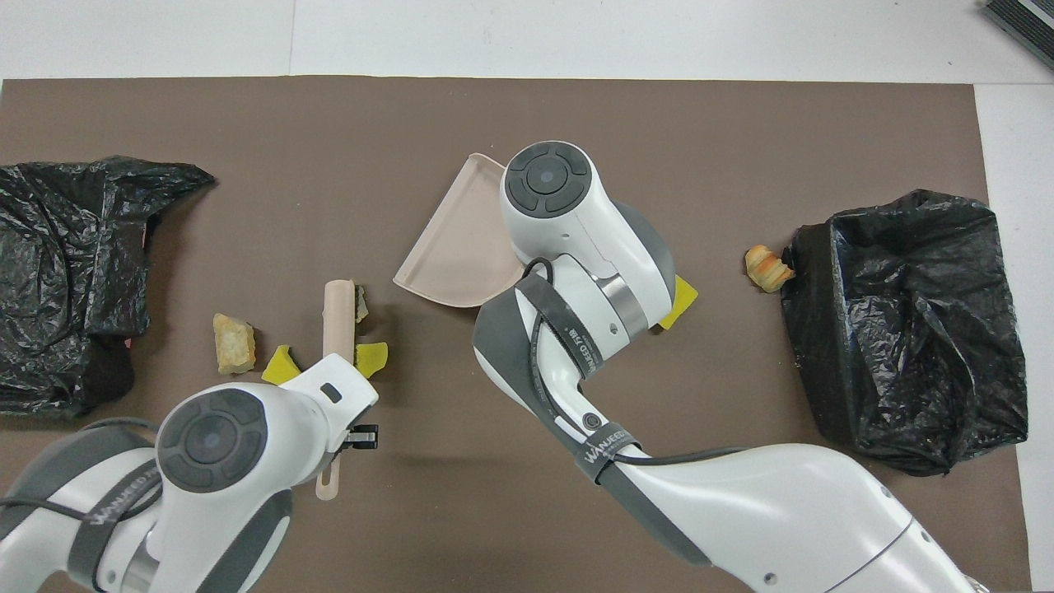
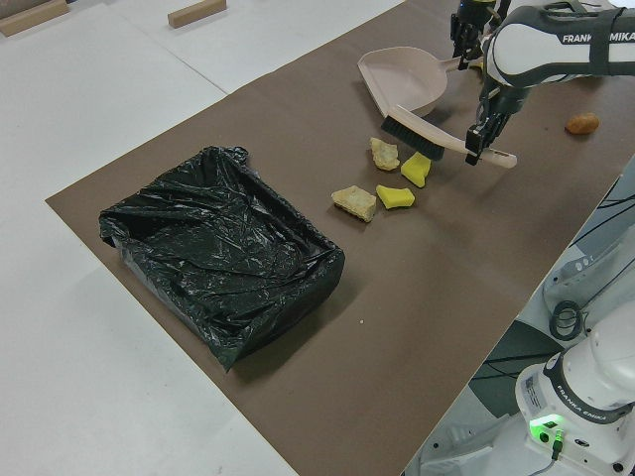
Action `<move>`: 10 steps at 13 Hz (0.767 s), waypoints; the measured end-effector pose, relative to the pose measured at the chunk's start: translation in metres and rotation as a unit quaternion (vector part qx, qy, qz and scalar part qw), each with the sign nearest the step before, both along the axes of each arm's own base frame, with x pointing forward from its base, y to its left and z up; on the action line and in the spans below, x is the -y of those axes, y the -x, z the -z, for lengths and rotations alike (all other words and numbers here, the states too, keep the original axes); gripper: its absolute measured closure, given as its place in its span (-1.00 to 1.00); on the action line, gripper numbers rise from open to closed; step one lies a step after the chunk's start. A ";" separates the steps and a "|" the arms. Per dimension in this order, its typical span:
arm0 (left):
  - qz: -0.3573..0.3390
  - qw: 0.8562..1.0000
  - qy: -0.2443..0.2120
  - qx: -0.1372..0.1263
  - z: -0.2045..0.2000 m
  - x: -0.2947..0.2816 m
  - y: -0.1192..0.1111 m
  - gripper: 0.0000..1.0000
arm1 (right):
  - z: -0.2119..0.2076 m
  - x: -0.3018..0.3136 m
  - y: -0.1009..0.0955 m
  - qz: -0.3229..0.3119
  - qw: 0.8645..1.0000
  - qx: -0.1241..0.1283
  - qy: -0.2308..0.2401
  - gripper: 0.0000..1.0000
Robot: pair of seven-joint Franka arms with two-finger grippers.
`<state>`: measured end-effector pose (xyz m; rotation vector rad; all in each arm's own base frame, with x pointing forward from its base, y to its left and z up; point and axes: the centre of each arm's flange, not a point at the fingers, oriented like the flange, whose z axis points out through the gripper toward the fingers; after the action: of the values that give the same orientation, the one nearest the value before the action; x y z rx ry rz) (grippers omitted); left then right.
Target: Sweep and dump trash in bin
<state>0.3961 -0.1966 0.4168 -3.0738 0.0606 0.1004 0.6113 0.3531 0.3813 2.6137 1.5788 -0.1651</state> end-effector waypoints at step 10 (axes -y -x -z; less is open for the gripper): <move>-0.170 0.985 -0.020 -0.023 0.016 -0.160 -0.041 0.47 | -0.008 0.002 0.015 -0.239 0.967 -0.037 0.078 0.35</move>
<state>0.4367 -0.0365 0.4009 -3.0091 -0.4589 0.1877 0.5967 0.3508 0.3896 2.0606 2.0701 -0.3358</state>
